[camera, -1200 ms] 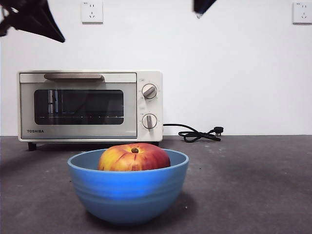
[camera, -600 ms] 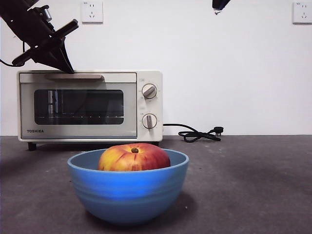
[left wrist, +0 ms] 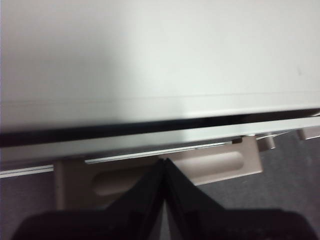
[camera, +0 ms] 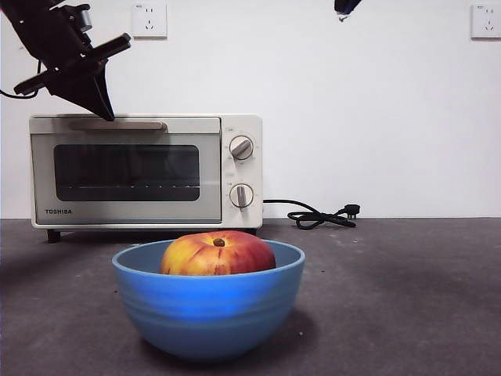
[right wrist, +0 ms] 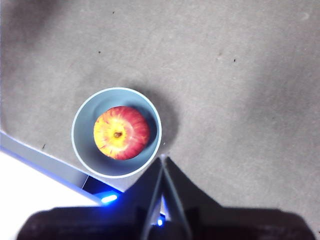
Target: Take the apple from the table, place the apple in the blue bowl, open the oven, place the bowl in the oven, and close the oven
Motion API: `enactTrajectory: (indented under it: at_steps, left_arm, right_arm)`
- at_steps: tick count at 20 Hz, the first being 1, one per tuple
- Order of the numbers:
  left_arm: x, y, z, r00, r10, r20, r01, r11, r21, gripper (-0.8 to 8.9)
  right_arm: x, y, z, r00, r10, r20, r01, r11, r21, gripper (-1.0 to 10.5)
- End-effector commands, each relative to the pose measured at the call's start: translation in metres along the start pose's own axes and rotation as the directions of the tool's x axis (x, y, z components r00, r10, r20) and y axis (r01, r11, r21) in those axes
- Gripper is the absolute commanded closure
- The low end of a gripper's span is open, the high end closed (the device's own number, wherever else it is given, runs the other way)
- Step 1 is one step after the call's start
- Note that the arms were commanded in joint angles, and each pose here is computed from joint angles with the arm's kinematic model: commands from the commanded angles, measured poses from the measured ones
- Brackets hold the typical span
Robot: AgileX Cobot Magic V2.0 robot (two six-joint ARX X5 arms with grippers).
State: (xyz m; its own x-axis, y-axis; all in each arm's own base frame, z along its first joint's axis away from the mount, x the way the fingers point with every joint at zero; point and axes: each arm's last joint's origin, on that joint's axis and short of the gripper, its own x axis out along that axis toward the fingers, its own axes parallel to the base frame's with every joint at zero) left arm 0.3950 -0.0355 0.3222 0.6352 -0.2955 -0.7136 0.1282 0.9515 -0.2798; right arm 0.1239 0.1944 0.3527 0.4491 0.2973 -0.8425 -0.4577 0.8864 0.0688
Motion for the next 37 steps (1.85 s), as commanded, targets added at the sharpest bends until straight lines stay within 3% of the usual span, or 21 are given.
enactTrajectory:
  at_steps: [1,4,11,37]
  left_arm:
    - [0.028,0.008,-0.024,0.989,0.057,-0.140,-0.058,0.998,-0.002,8.19]
    - [0.033,0.004,-0.037,0.988,0.046,-0.146,-0.048,0.999,-0.006,8.19]
    - [0.022,0.002,-0.075,0.999,0.021,-0.035,-0.022,0.999,-0.041,8.20]
    - [0.045,0.006,-0.170,0.985,0.065,-0.159,-0.083,0.991,-0.107,8.20]
  right_arm:
    - [0.001,0.000,0.000,1.000,-0.002,-0.005,0.002,1.000,0.005,9.5]
    - [0.001,0.000,-0.001,1.000,-0.004,-0.008,0.004,1.000,-0.005,9.5]
    - [0.001,0.000,0.000,1.000,-0.003,-0.004,0.003,0.999,-0.037,9.5]
    - [0.001,-0.001,0.000,0.999,-0.032,0.011,0.033,0.997,-0.072,9.5]
